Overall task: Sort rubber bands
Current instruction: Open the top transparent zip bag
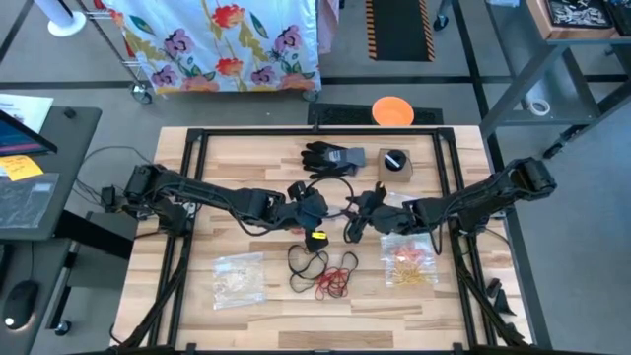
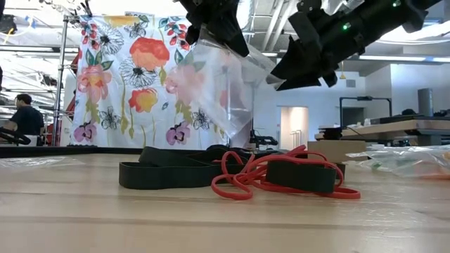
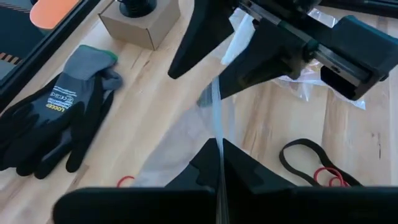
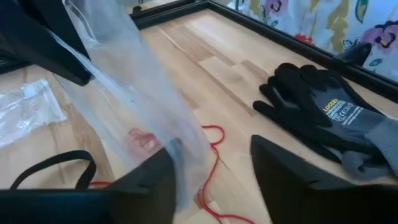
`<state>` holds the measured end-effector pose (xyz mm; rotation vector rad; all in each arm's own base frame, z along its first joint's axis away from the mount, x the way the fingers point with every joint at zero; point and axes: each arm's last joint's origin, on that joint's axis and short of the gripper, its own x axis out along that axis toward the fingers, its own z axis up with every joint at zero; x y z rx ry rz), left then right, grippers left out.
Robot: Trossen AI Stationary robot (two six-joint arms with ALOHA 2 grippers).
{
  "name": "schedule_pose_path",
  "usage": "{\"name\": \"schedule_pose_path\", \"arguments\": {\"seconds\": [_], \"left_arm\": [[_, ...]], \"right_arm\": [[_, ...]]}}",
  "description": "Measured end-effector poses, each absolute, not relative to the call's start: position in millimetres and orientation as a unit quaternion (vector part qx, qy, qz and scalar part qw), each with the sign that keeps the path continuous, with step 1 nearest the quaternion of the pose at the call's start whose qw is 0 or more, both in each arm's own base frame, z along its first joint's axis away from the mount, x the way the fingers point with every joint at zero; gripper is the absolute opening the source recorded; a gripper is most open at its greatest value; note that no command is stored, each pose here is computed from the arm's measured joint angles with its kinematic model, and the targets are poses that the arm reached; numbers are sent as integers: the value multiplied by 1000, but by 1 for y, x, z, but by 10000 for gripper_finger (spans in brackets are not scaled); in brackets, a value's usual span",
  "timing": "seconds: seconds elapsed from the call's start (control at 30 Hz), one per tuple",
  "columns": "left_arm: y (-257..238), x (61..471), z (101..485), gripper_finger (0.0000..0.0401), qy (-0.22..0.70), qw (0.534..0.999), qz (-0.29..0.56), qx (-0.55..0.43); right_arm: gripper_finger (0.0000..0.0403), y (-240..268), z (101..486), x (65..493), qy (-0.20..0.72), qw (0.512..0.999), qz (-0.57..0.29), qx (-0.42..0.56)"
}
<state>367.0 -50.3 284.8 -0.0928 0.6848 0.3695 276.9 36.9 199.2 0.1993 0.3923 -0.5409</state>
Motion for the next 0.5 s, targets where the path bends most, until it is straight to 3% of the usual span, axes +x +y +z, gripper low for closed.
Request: {"name": "schedule_pose_path", "arguments": {"seconds": [0.2, 0.37, 0.5], "left_arm": [[-51, 371, 279, 0, 336, 924, 180, -44], [-53, 382, 261, 3, 353, 919, 173, -22], [-54, 388, 251, 33, 360, 919, 160, 6]], "right_arm": [[22, 39, 201, 279, 189, 948, -238, 101], [3, 40, 201, 278, 192, 948, -236, 90], [2, 38, 202, 279, 186, 950, -237, 86]]}}
